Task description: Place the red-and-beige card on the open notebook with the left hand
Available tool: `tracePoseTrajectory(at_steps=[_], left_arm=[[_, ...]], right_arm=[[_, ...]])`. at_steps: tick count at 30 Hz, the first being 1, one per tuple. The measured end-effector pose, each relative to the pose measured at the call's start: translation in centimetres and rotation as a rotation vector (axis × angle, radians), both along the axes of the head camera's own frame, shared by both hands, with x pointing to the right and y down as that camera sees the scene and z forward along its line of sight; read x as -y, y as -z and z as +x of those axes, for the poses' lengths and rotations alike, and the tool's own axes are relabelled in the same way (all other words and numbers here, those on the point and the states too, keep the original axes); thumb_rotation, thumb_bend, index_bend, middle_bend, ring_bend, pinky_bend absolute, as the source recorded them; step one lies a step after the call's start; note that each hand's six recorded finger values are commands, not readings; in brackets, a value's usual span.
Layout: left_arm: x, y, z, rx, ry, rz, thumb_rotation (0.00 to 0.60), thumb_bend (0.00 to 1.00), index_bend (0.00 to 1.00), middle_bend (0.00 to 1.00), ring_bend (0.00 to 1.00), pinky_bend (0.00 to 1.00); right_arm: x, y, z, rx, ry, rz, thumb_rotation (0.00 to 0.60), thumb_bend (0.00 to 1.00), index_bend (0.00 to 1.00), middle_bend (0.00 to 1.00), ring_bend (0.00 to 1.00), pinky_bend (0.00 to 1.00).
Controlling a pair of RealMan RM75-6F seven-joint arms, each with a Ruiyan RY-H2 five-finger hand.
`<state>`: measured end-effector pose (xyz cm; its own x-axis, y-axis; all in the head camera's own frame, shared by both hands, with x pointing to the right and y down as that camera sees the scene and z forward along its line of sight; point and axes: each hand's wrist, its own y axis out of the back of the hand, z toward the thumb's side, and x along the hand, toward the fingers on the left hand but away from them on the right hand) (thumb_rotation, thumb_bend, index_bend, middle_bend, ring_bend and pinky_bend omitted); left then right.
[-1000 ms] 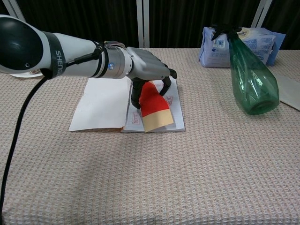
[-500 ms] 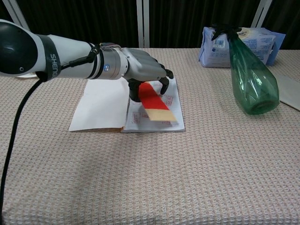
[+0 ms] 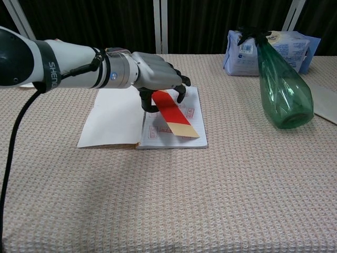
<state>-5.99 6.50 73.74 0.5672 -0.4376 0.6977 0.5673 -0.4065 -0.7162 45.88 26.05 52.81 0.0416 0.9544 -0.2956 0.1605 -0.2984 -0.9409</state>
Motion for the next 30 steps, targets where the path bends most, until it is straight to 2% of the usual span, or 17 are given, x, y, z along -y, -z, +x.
tracePoseTrajectory(at_steps=[6, 12, 15, 17, 19, 21, 22, 30], left_arm=[[0.2, 0.8, -1.4, -0.002, 0.032, -0.005, 0.600, 0.37, 0.18, 0.00, 0.00, 0.06], [0.0, 1.3, -2.1, -0.027, 0.075, -0.015, 0.600, 0.29, 0.16, 0.00, 0.00, 0.06], [0.1, 1.8, -2.3, -0.047, 0.106, -0.017, 0.598, 0.34, 0.17, 0.00, 0.00, 0.06], [0.3, 2.1, -2.6, -0.055, 0.135, -0.024, 0.503, 0.46, 0.18, 0.00, 0.00, 0.06], [0.5, 2.2, -3.0, -0.064, 0.182, -0.037, 0.313, 0.56, 0.21, 0.00, 0.00, 0.06], [0.8, 2.2, -3.6, -0.065, 0.228, -0.047, 0.203, 0.60, 0.23, 0.00, 0.00, 0.06], [0.9, 2.1, -3.9, -0.061, 0.244, -0.050, 0.171, 0.62, 0.24, 0.00, 0.00, 0.06], [1.5, 0.8, -6.7, 0.022, 0.342, -0.045, 0.121, 0.63, 0.24, 0.00, 0.00, 0.06]], right_arm=[[0.1, 0.0, -0.1, 0.004, 0.004, 0.001, 0.600, 0.18, 0.26, 0.21, 0.10, 0.17], [0.2, 0.0, -0.4, 0.009, 0.014, 0.004, 0.600, 0.18, 0.26, 0.21, 0.10, 0.17], [0.2, 0.0, -0.4, 0.010, 0.015, 0.004, 0.600, 0.17, 0.26, 0.21, 0.10, 0.17], [0.3, 0.0, -0.4, 0.012, 0.017, 0.004, 0.600, 0.18, 0.26, 0.21, 0.10, 0.17], [0.3, 0.0, -0.4, 0.014, 0.018, 0.004, 0.600, 0.18, 0.26, 0.21, 0.10, 0.17], [0.4, -0.1, -0.4, 0.016, 0.019, 0.002, 0.600, 0.17, 0.26, 0.21, 0.10, 0.17], [0.4, -0.2, -0.5, 0.017, 0.020, 0.001, 0.600, 0.18, 0.26, 0.21, 0.10, 0.17], [0.6, -0.4, -0.7, 0.020, 0.025, -0.004, 0.600, 0.17, 0.26, 0.21, 0.10, 0.17]])
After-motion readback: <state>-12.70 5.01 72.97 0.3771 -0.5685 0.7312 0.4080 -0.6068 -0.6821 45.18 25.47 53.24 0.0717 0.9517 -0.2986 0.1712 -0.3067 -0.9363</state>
